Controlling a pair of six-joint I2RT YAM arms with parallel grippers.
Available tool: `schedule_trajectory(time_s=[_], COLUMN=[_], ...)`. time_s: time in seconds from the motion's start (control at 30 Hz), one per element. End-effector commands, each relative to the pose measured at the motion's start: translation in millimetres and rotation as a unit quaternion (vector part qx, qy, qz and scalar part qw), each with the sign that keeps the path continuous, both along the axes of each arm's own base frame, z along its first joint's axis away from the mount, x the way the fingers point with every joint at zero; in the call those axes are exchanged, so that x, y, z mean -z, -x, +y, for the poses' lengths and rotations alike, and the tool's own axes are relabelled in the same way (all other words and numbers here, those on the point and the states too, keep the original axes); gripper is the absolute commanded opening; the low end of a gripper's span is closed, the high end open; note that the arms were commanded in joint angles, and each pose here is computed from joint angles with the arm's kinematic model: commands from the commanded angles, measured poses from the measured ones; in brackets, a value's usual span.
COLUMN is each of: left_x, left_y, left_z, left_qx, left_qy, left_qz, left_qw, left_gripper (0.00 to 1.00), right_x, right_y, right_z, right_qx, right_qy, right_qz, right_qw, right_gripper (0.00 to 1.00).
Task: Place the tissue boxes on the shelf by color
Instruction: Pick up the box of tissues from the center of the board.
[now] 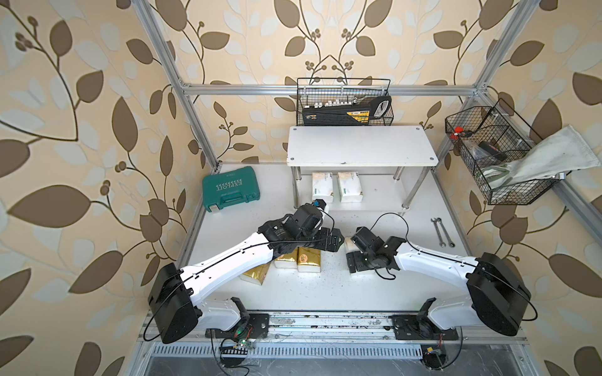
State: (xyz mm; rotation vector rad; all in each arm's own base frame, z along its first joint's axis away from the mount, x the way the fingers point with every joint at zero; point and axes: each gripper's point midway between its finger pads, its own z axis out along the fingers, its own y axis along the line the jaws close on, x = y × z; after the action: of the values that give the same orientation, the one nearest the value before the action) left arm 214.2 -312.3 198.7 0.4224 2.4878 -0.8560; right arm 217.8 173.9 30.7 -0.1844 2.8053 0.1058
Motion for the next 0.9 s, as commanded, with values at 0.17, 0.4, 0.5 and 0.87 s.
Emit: schedule_trajectory(time_s=[0.17, 0.4, 0.5, 0.87], left_x=[-17, -16, -15, -12], left_y=[-2, -1, -1, -1], left_z=[-2, 0, 0, 1], left_qx=[-0.003, -0.004, -0.004, -0.009], left_qy=[0.018, 0.018, 0.016, 0.015], left_qz=[-0.017, -0.018, -0.017, -0.015], left_qw=[1.000, 1.000, 1.000, 1.000], left_gripper=[0.99, 0.99, 0.99, 0.99], right_x=[14, 17, 15, 17], right_y=[15, 27, 31, 28], right_z=[-2, -3, 0, 1], right_qx=[0.010, 0.020, 0.018, 0.035], right_qy=[0.034, 0.043, 0.037, 0.043], right_qz=[-0.008, -0.020, -0.035, -0.062], right_qw=[0.999, 0.999, 0.999, 0.997], right_gripper=[0.99, 0.99, 0.99, 0.99])
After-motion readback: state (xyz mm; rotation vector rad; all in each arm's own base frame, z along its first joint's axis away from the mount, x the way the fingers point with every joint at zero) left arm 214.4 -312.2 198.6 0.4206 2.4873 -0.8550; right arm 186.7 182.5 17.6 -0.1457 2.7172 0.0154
